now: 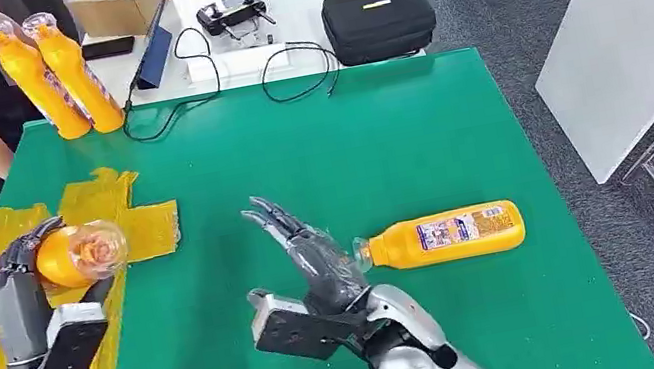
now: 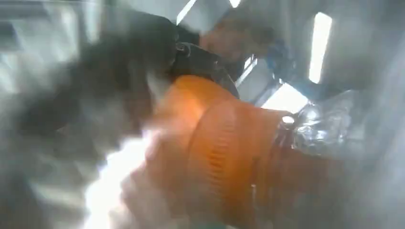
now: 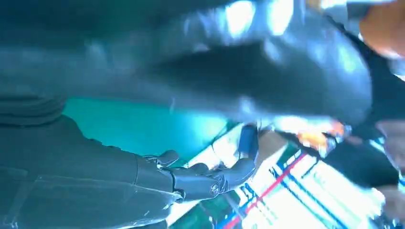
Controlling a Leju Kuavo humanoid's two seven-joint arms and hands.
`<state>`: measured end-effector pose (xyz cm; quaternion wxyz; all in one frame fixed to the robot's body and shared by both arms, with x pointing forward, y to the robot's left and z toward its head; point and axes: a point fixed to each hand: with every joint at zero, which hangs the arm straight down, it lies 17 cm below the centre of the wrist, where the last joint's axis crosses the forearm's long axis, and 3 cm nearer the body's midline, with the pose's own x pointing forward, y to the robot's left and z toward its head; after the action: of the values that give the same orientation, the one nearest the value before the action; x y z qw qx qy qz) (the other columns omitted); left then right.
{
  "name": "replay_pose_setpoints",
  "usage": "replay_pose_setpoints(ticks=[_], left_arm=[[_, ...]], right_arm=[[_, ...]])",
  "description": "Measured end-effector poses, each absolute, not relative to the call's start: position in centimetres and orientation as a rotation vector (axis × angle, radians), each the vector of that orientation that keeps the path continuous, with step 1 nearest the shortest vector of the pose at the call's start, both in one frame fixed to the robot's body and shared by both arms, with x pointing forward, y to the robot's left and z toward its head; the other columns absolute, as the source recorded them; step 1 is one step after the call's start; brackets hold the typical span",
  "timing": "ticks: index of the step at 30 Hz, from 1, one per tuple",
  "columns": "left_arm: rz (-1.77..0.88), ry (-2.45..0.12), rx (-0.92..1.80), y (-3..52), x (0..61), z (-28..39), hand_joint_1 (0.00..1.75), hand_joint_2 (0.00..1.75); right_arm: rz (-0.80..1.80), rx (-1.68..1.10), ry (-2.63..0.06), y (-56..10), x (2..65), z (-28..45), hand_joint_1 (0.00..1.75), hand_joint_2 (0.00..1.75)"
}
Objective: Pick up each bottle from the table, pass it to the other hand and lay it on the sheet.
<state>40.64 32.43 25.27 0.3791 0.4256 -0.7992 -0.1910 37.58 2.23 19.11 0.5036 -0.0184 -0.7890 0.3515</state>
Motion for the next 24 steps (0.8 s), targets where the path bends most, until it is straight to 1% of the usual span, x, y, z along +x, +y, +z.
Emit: replay_pose_setpoints(ticks=[3,5,8,10,14,16,20,24], left_arm=[[-0.73,-1.861,1.438,33.6,41.5,24.7,1.75,1.75],[-0.855,-1.759,1.55,34.1,42.1,23.7,1.75,1.75],[-1.071,-1.615,1.603,34.2,43.4,20.3,1.75,1.75],[-1.175,-1.554,1.594,34.4,43.8,17.9,1.75,1.75],[-1.282,-1.485,1.528,34.8,44.4,14.7,1.75,1.75],[-1.393,-1.429,1.402,34.7,44.6,10.8,1.75,1.75],[-1.432,-1.41,1.223,34.6,44.0,6.8,1.75,1.75],[-1.458,-1.377,1.165,34.9,43.6,4.7,1.75,1.75]], right_arm=[[0.798,-0.069,-1.926,-0.1,37.4,19.8,0.0,0.0],[0.77,-0.086,-1.938,-1.5,37.5,20.2,0.0,0.0],[0.725,-0.102,-1.943,-3.7,37.6,20.5,0.0,0.0],[0.708,-0.11,-1.942,-4.7,37.7,20.5,0.0,0.0],[0.696,-0.122,-1.943,-5.9,37.8,20.6,0.0,0.0],[0.698,-0.119,-1.946,-6.2,37.8,20.7,0.0,0.0],[0.697,-0.122,-1.942,-6.6,38.0,20.6,0.0,0.0],[0.699,-0.123,-1.943,-6.7,38.0,20.5,0.0,0.0]])
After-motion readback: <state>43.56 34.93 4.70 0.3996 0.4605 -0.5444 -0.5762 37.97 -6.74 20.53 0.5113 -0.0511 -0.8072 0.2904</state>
